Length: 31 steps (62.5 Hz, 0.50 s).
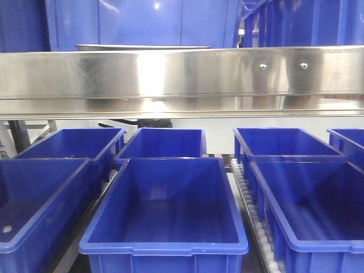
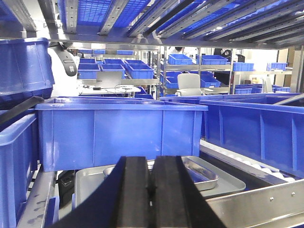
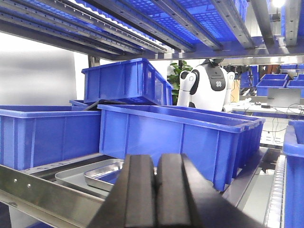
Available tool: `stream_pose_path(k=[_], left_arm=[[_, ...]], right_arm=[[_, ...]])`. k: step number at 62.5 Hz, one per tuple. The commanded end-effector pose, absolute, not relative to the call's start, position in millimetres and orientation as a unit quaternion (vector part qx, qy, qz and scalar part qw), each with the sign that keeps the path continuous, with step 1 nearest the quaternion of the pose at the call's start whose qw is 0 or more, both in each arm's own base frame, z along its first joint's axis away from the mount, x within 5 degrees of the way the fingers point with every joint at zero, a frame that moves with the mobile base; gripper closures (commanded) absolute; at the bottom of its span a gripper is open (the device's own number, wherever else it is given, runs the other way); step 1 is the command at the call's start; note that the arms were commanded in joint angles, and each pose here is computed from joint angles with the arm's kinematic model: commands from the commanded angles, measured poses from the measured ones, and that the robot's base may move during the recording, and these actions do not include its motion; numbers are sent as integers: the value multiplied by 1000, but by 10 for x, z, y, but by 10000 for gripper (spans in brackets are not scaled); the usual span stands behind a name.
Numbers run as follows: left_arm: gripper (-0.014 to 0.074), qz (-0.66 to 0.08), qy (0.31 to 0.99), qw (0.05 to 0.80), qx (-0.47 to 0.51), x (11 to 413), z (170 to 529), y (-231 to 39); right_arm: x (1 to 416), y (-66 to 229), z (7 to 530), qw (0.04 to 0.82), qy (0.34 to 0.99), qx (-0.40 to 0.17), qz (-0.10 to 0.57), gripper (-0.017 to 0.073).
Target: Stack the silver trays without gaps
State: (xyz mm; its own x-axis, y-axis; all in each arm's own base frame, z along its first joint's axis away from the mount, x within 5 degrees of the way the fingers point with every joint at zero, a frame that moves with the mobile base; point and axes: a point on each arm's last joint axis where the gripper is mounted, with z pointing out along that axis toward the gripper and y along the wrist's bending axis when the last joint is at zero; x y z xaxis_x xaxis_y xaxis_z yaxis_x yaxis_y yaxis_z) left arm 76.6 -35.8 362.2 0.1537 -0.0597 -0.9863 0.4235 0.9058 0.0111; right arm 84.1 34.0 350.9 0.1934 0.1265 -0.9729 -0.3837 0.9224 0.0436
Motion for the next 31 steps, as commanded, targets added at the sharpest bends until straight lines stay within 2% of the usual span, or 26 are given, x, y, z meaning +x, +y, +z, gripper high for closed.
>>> stream_pose_path(k=[1,31], left_arm=[[610,-168,624,750,144,748,3631,-357],[610,-168,624,750,144,748,3631,-357]], right_arm=[[825,334,3524,772,605,-106,165,638],[814,330,3527,773,604,-106,165,638]])
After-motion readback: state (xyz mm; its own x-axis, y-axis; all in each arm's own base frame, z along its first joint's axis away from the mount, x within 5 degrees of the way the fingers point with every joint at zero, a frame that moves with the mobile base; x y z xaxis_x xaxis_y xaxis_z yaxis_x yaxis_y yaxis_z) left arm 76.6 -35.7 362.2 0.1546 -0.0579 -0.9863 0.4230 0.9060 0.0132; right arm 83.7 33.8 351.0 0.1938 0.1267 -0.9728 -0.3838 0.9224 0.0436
